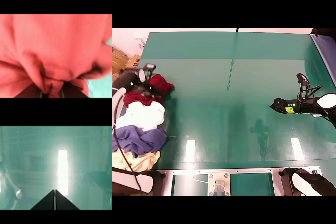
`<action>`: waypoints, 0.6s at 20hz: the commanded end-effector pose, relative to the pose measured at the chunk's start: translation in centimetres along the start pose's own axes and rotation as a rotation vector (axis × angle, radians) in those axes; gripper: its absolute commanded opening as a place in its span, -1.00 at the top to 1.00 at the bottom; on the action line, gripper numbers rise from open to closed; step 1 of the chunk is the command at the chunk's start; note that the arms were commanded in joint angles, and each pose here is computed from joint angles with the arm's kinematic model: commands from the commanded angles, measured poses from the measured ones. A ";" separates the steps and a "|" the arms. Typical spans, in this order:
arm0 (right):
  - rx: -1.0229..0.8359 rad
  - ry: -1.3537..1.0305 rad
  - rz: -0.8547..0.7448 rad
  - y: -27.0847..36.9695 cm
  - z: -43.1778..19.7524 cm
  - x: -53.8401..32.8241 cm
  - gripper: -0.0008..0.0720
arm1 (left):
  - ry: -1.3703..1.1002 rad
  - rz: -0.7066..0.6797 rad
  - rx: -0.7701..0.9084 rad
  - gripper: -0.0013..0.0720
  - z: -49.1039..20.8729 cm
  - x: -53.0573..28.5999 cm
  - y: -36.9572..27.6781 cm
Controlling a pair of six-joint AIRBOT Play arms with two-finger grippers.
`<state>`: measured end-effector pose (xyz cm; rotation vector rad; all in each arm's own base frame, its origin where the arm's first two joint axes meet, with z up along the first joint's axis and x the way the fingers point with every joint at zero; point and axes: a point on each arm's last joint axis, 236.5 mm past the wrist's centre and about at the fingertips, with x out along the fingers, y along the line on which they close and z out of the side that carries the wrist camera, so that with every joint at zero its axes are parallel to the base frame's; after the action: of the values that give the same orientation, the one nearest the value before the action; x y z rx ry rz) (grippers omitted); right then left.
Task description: Fold the shirts.
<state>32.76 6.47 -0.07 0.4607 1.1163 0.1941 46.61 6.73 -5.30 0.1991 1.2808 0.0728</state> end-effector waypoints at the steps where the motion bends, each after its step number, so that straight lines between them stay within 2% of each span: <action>1: -0.001 -0.006 0.001 0.1 0.3 -0.2 0.93 | -0.029 -0.105 0.077 0.90 3.7 -6.8 -3.8; 3: 0.007 -0.031 -0.003 -0.2 1.3 -0.8 0.94 | -0.101 -0.133 0.165 0.90 6.4 -12.1 -8.0; 6: 0.031 -0.085 -0.016 -1.0 3.2 -2.1 0.93 | -0.212 -0.286 0.288 0.90 7.9 -18.3 -18.2; 12: 0.087 -0.128 -0.043 -3.2 4.6 -3.6 0.93 | -0.241 -0.594 0.516 0.89 2.2 -21.2 -38.1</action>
<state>34.99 2.15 2.78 0.5046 1.0210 0.1013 44.55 -25.97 8.78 0.2750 1.0734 -0.5917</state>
